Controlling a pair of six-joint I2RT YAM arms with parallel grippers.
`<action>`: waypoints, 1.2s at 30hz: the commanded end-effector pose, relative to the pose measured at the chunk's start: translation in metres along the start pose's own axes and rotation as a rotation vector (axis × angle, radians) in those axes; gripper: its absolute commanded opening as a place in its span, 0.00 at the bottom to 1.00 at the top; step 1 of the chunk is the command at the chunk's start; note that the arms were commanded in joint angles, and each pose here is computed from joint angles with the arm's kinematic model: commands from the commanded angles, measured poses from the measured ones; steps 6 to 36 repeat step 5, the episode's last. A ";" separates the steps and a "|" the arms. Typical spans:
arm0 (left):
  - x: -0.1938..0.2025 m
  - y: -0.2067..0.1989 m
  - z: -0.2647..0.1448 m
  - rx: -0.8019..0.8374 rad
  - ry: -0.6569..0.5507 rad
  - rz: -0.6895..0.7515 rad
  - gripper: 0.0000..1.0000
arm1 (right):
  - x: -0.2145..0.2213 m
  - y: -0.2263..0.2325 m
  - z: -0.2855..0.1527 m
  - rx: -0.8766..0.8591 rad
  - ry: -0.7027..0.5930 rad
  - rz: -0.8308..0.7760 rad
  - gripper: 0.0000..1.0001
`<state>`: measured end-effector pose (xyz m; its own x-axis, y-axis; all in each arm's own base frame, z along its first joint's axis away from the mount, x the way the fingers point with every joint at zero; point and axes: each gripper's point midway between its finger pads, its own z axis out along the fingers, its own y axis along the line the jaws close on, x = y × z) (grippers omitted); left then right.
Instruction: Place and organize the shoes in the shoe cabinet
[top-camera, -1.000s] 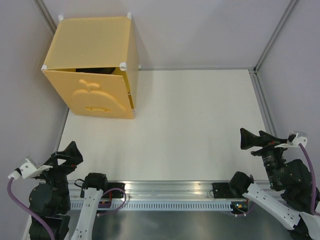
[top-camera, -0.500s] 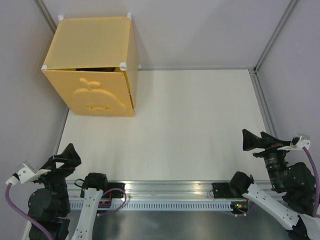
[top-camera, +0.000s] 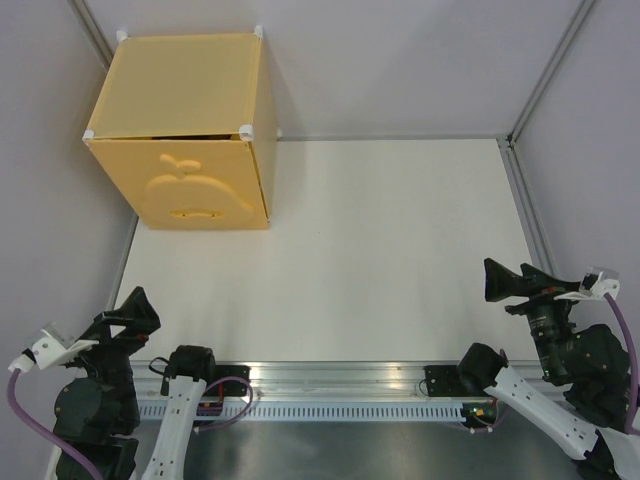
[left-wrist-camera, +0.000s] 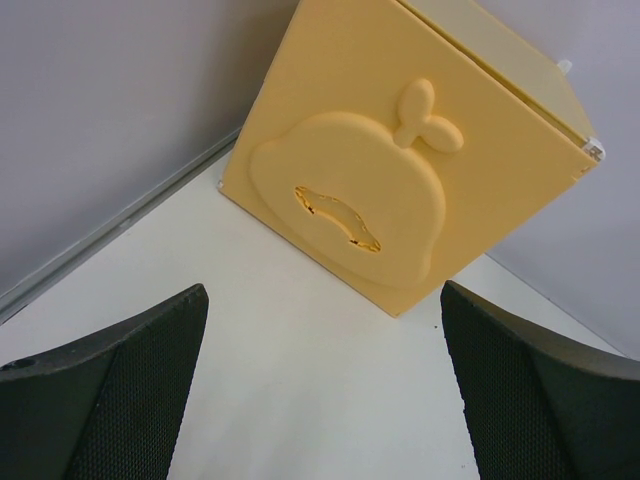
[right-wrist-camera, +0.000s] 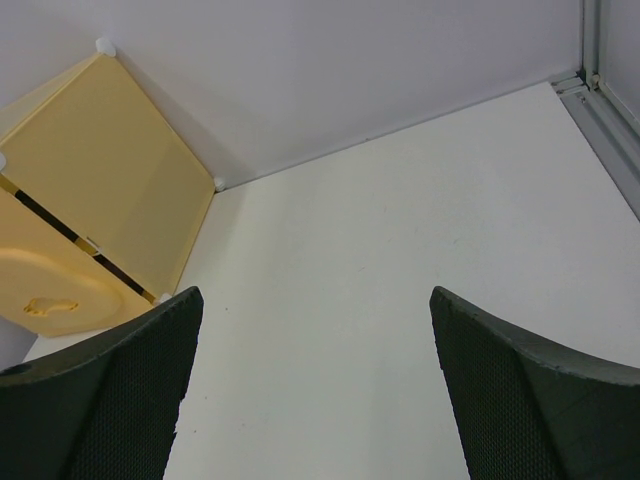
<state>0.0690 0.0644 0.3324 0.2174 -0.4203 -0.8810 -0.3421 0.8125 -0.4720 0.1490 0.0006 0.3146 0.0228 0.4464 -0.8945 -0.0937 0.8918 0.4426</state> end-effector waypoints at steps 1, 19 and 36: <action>-0.003 0.003 -0.001 -0.016 -0.016 -0.030 1.00 | -0.001 0.001 0.002 0.006 -0.003 0.004 0.98; -0.005 0.003 -0.002 -0.015 -0.020 -0.032 1.00 | -0.001 0.003 0.002 -0.003 -0.001 -0.001 0.98; -0.005 0.003 -0.002 -0.015 -0.020 -0.032 1.00 | -0.001 0.003 0.002 -0.003 -0.001 -0.001 0.98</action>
